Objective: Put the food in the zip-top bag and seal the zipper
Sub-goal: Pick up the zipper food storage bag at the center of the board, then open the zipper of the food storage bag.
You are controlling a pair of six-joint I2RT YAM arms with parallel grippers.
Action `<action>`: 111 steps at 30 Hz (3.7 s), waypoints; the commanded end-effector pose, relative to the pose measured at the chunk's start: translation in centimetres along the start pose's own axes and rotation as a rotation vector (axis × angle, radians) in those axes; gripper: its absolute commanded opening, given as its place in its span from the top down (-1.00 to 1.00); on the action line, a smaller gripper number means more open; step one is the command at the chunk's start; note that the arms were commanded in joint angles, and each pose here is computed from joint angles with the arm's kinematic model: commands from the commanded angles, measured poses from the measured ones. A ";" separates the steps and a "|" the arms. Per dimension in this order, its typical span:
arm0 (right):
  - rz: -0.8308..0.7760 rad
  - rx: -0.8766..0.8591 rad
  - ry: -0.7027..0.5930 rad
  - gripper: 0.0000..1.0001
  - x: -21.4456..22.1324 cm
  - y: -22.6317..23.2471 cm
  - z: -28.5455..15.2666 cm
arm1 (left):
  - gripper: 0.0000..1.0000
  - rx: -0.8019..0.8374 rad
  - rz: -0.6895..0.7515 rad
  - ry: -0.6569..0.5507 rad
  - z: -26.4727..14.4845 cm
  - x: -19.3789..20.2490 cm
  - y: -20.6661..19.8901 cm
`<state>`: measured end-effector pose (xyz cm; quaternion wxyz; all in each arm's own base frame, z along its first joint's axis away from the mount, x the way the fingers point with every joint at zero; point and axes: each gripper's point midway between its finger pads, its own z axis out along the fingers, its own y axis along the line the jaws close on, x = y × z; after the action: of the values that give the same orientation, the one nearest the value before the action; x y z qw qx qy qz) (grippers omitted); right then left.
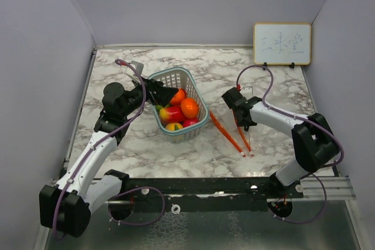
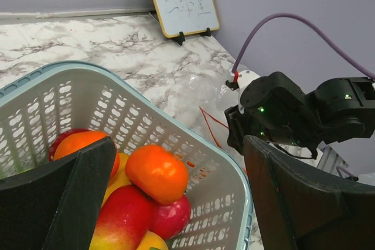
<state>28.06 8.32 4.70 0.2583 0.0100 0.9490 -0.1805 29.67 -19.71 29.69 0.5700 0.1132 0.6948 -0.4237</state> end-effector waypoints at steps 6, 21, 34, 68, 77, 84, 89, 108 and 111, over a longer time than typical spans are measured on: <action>0.103 -0.134 -0.190 0.98 -5.7 -0.9 -5.7 | -0.86 0.017 0.034 -0.045 0.0 -2.0 -1.0; 0.075 -0.757 -0.462 0.98 -13.2 4.1 -19.2 | -0.75 0.238 0.058 0.018 7.6 -0.5 -9.2; 0.071 -0.807 -0.482 0.98 -13.3 4.1 -20.7 | -0.71 0.225 0.051 0.157 12.7 6.6 -11.2; 0.068 -0.767 -0.492 0.98 -13.2 1.6 -22.7 | 1.00 0.083 0.113 0.223 18.1 10.8 -9.0; 0.283 -0.296 -0.539 0.97 -13.4 -7.2 -19.3 | 1.00 -0.175 0.263 0.176 13.6 5.2 -5.9; 0.339 -0.086 -0.562 0.91 -13.5 -9.9 -17.3 | 1.00 -0.219 0.304 0.205 11.0 3.2 -6.0; 0.325 -0.094 -0.549 0.79 -14.3 -8.8 -16.9 | 1.00 -0.226 0.321 0.193 10.9 2.8 -5.9; 0.077 -0.868 -0.760 0.09 -16.2 0.8 -26.9 | 1.00 -0.234 0.319 0.140 13.1 2.6 -5.5; 0.078 -0.886 -0.726 0.09 -16.5 2.1 -26.2 | 1.00 -0.211 0.296 0.131 13.0 2.6 -6.0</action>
<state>29.12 18.85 32.96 0.5603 -0.1160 0.7895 0.2218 34.31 -33.70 26.52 0.5562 0.2015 0.7757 -0.2199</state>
